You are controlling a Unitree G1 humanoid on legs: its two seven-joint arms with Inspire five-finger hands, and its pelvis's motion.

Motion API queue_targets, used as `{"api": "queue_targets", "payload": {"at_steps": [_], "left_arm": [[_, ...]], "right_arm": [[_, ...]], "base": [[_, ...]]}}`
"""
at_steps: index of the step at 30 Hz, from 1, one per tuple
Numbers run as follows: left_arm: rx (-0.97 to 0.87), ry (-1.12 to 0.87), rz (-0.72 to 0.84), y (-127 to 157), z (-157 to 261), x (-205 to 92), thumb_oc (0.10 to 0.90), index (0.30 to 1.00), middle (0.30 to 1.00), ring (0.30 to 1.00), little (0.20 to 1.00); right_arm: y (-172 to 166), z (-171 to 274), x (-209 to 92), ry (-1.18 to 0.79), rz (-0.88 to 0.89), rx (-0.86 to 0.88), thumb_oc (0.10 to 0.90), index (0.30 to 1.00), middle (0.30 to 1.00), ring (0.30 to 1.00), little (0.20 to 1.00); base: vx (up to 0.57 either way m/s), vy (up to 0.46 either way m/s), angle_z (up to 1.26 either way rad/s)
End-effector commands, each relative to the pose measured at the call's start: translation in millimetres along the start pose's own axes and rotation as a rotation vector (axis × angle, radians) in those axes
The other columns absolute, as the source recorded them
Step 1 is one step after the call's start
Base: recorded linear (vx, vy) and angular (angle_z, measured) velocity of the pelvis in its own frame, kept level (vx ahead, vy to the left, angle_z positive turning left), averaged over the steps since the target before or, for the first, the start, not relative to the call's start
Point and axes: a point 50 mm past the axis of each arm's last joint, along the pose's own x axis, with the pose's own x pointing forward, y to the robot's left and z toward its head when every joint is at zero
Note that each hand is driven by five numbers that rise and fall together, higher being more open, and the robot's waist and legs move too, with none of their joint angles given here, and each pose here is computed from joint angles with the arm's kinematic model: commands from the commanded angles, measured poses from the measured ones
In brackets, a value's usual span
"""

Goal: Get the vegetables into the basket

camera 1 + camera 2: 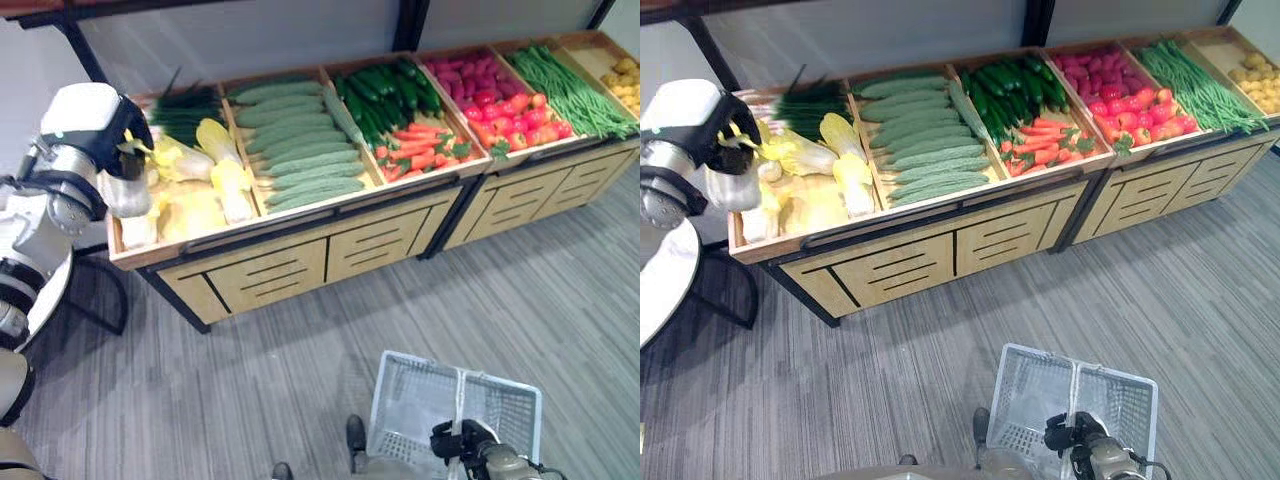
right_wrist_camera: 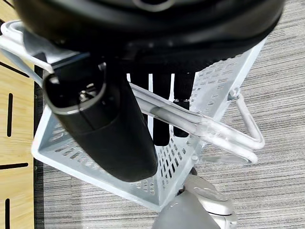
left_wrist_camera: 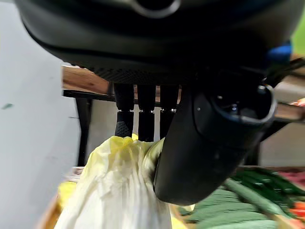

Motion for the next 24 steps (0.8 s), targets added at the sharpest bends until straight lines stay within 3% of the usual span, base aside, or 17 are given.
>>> {"api": "queue_targets", "payload": {"at_steps": [1,11,14,16,22,24], "left_arm": [[-0.040,0.003,0.294,74.6,-4.9,7.7,0.400,0.300,0.300,0.300,0.300],[-0.297,-0.255,0.293,52.1,44.3,-21.1,0.400,0.300,0.300,0.300,0.300],[-0.438,-0.324,0.312,44.2,60.5,-32.8,0.400,0.300,0.300,0.300,0.300],[-0.474,-0.342,0.312,41.4,65.3,-35.6,0.400,0.300,0.300,0.300,0.300],[-1.083,-0.355,0.242,-4.7,85.5,-55.8,0.400,0.300,0.300,0.300,0.300],[-1.157,-0.338,0.227,-14.4,89.9,-59.8,0.400,0.300,0.300,0.300,0.300]], "right_arm": [[-33.5,-37.7,-10.1,0.138,-0.076,-0.105,0.400,0.300,0.300,0.300,0.300],[-32.4,-52.2,-13.6,0.175,-0.084,-0.030,0.400,0.300,0.300,0.300,0.300],[-31.8,-56.0,-14.4,0.170,-0.138,0.211,0.400,0.300,0.300,0.300,0.300],[-29.8,-54.8,-13.7,0.163,-0.145,0.260,0.400,0.300,0.300,0.300,0.300],[-21.7,-32.3,-6.9,0.107,-0.119,0.188,0.400,0.300,0.300,0.300,0.300],[-19.6,-27.2,-5.7,0.090,-0.111,0.156,0.400,0.300,0.300,0.300,0.300]], "base": [[-0.05,0.055,0.12],[-0.03,0.029,0.04],[-0.01,0.017,0.04],[-0.03,0.033,0.11],[-0.08,0.061,-0.02],[-0.06,0.070,-0.08]]}}
